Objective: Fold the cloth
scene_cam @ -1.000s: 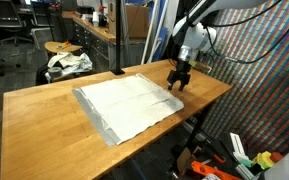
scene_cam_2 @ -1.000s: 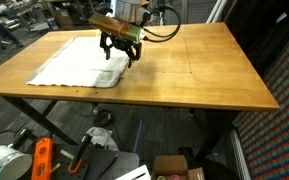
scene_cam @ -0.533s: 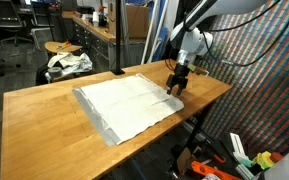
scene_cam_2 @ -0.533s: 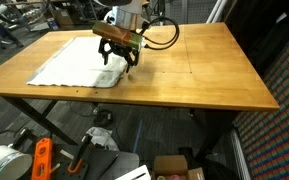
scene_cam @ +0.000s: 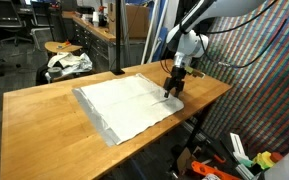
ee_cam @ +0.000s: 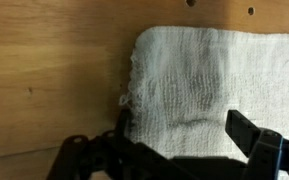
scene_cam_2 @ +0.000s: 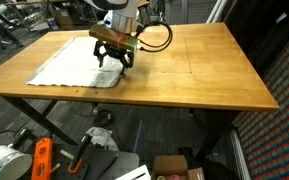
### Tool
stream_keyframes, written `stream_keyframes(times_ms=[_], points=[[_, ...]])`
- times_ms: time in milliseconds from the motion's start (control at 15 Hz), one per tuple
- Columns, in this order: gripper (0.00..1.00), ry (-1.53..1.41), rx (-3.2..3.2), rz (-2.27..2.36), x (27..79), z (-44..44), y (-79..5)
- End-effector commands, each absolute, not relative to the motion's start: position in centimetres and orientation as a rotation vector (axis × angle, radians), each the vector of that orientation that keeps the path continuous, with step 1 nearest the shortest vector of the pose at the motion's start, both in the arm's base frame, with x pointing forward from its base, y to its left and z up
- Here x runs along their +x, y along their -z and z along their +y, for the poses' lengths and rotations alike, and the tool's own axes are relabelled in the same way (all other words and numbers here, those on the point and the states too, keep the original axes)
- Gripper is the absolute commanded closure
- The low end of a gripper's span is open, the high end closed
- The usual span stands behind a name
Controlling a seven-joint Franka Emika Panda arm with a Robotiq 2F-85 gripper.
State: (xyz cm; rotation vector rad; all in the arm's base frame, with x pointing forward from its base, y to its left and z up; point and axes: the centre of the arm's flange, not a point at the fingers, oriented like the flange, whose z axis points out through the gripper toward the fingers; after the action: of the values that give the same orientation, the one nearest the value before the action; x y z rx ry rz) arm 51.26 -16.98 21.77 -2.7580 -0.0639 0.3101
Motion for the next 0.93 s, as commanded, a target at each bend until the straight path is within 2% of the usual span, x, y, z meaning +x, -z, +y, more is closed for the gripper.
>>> stream_keyframes(times_ms=[0, 533, 733, 867], points=[[0.31, -0.336, -2.735, -0.131, 51.8, -16.2, -21.8], [0.93, -0.326, -2.717, -0.114, 52.6, -15.4, -21.8], [1.0, -0.263, -2.751, -0.095, 53.3, -14.8, -23.1], [0.97, -0.236, -2.778, -0.094, 53.8, -14.3, -23.9]])
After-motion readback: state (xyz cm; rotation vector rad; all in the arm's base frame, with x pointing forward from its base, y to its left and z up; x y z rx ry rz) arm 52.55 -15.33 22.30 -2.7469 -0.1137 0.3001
